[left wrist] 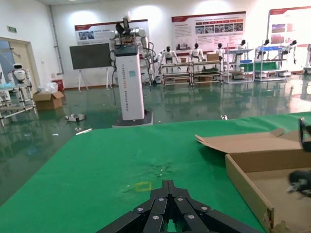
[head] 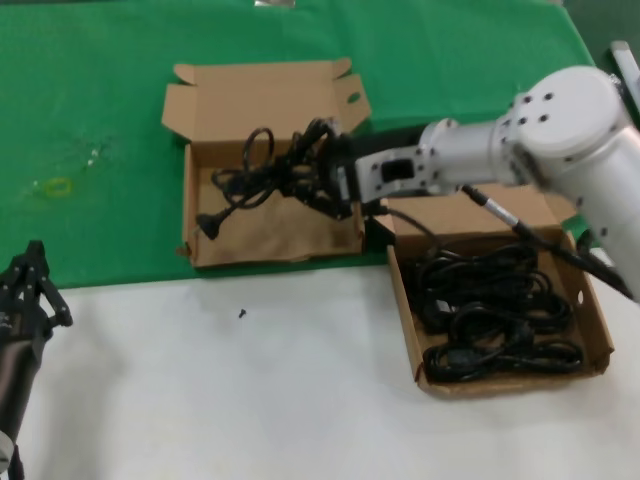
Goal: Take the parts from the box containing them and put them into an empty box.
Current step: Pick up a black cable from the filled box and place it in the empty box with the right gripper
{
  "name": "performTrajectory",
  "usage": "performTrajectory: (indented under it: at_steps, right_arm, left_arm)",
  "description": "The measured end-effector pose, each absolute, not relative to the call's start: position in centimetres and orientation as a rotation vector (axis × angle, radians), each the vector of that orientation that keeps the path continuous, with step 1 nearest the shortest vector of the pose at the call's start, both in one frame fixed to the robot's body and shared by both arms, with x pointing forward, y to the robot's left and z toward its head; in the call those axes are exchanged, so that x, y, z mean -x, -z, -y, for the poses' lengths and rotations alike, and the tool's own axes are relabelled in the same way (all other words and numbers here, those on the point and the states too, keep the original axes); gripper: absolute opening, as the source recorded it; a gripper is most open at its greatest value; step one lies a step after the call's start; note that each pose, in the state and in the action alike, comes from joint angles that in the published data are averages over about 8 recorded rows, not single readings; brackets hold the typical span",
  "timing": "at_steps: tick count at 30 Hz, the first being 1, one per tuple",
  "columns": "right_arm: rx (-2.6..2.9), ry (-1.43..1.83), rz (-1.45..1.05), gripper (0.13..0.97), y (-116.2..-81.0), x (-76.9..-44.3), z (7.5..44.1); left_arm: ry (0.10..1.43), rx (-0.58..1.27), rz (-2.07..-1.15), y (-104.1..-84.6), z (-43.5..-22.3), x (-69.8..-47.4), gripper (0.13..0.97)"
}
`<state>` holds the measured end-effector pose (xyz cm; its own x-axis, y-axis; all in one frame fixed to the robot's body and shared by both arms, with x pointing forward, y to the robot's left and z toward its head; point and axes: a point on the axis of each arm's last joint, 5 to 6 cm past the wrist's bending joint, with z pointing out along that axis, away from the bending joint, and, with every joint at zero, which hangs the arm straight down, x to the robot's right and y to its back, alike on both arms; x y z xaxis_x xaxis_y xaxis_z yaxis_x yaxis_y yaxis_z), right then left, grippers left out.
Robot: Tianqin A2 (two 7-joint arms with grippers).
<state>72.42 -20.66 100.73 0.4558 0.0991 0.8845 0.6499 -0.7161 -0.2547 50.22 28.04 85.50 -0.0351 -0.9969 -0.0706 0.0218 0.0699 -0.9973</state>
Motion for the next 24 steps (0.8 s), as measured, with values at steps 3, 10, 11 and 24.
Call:
performTrajectory:
  at_steps: [3,10,11,24]
  right_arm:
    - [2.141,1.252,0.634,0.215,-100.0,-73.2,19.9]
    - [2.181,1.281,0.661,0.214,-98.3,-74.7,19.0]
    - [2.187,1.283,0.661,0.214,-98.1,-74.9,18.9]
    - [2.198,1.322,0.678,0.221,-96.2,-75.8,18.1]
  left_arm:
    - [1.193,1.125,-1.253,-85.5,-28.0,-50.2,0.142]
    - [1.193,1.125,-1.253,-85.5,-28.0,-50.2,0.142]
    - [1.193,1.125,-1.253,-85.5,-28.0,-50.2,0.142]
    - [1.193,1.125,-1.253,-85.5,-28.0,-50.2,0.142]
